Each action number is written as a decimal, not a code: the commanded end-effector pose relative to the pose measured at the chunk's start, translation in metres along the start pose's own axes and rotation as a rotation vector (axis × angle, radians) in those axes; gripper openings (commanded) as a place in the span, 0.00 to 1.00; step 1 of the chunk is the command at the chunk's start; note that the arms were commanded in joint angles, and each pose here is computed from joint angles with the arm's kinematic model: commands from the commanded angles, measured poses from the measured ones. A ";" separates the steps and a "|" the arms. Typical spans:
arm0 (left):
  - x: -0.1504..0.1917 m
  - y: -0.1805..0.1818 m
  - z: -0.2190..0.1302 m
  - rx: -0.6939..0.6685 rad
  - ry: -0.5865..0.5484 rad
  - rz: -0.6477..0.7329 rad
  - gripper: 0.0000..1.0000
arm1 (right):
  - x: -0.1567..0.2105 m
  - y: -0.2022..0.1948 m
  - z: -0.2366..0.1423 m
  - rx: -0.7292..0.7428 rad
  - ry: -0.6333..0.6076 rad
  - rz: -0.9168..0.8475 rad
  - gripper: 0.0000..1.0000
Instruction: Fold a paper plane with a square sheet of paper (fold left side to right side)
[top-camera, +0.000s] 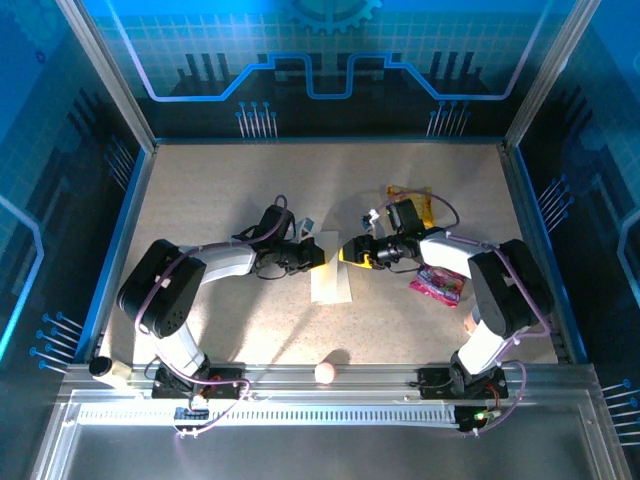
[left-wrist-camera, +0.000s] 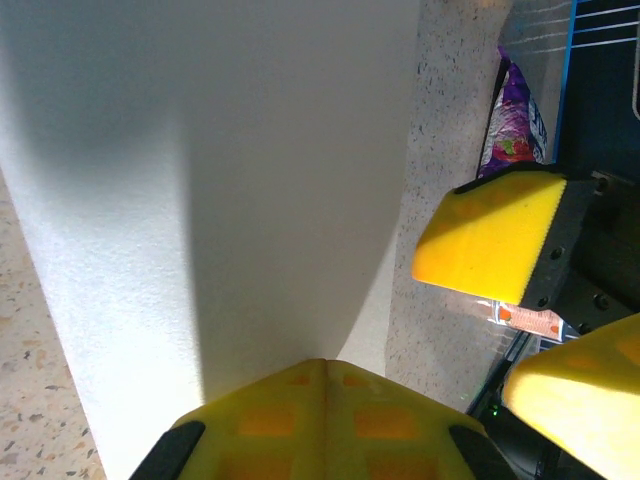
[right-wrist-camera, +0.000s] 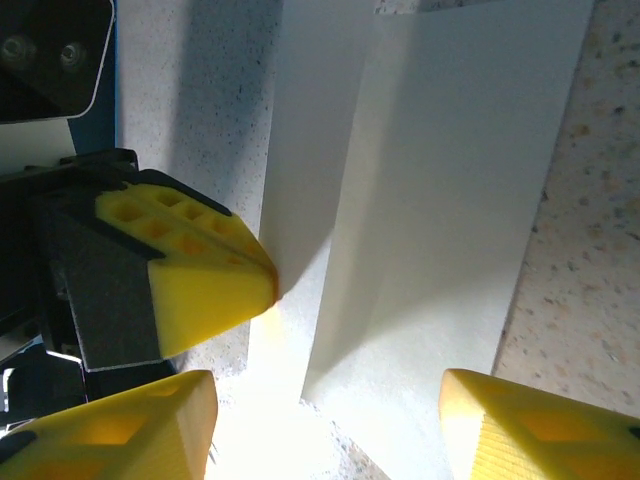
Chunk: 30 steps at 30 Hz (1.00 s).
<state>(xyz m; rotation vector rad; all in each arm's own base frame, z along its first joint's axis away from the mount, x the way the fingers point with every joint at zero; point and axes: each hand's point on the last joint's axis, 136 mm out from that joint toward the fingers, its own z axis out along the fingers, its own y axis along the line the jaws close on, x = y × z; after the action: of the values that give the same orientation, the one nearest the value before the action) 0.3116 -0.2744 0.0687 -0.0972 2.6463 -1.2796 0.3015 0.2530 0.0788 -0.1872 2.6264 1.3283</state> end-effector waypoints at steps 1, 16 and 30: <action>-0.001 -0.004 0.001 -0.012 0.002 0.018 0.00 | -0.011 0.021 0.008 -0.066 0.001 -0.044 0.59; -0.004 -0.004 0.002 -0.015 -0.004 0.019 0.00 | -0.005 0.013 0.031 -0.055 0.045 -0.010 0.24; -0.011 0.005 -0.033 -0.163 -0.136 0.105 0.43 | -0.005 -0.020 0.039 0.094 0.053 0.055 0.00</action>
<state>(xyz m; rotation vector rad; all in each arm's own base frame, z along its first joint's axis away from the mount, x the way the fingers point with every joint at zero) 0.3178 -0.2590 0.0786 -0.0922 2.6148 -1.1164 0.3147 0.2746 0.0524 -0.1524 2.6962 1.2950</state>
